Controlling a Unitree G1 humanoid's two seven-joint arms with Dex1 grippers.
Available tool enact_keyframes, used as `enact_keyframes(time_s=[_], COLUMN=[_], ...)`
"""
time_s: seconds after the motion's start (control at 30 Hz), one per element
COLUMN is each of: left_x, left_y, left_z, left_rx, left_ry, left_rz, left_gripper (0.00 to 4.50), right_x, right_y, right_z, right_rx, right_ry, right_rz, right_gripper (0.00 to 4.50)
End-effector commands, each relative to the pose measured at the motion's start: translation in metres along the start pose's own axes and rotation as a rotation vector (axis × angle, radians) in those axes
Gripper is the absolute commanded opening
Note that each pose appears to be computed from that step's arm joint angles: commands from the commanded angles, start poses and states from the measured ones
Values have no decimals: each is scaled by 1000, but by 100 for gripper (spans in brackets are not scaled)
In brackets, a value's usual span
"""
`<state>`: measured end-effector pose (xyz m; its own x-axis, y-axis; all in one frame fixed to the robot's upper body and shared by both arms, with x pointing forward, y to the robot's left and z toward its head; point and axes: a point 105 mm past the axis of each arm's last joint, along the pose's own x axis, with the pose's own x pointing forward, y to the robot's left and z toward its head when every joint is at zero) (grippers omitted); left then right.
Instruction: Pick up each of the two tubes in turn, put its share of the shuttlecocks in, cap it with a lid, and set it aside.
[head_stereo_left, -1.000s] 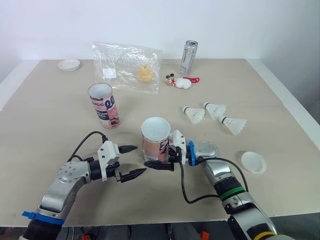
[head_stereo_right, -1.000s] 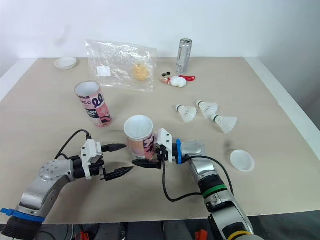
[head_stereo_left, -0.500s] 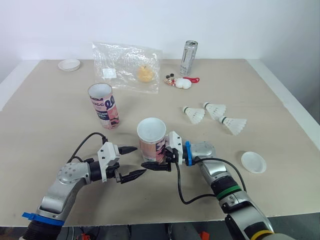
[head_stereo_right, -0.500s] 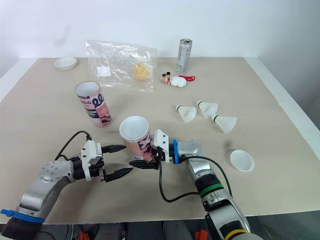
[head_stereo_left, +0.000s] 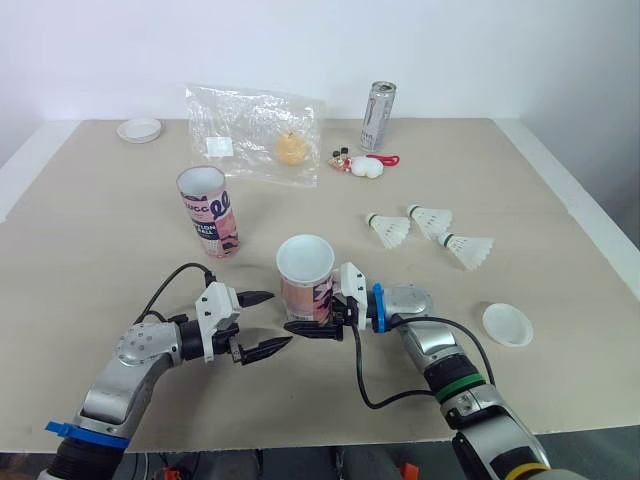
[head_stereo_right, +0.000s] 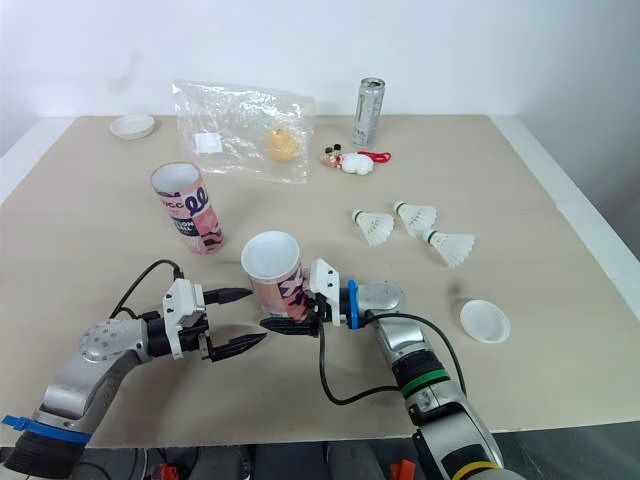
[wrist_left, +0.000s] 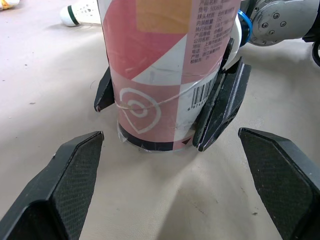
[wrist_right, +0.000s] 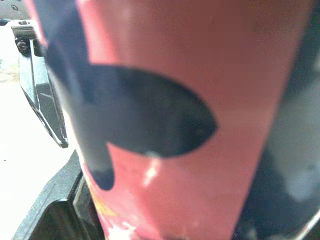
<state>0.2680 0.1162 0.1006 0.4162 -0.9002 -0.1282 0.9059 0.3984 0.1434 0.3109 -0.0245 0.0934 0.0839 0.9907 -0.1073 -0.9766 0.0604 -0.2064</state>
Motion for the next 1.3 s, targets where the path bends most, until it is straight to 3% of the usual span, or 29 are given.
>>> enact_keyframes(time_s=[0.03,0.47,0.77,0.93,1.0,1.1,1.3], left_x=[0,4,16,30,35,43,47], left_y=[1,5,-4,-11,-15,-23,-24], left_z=[8,10,20,29,31,34,38], left_rx=[42,54,71,90,93,106,117], left_ry=[-18,-21,-46,-65,-68,-67,-68], left_rz=[-10,-23,-126,-215,-268,-356,-391], left_gripper=[450,450,450,450,450,450,450], right_x=[-6,-13,-76,-135,-173,-247,-319], right_y=[-2,-4,-9,-11,-15,-11,2], right_z=[3,11,65,87,85,67,32], right_rx=[-5,-8,-33,-21,-21,-21,38], right_ry=[-11,-33,-185,-257,-248,-187,-77], right_rz=[-26,-79,-415,-757,-964,-1326,-1647], right_gripper=[394,394,394,394,394,394,394])
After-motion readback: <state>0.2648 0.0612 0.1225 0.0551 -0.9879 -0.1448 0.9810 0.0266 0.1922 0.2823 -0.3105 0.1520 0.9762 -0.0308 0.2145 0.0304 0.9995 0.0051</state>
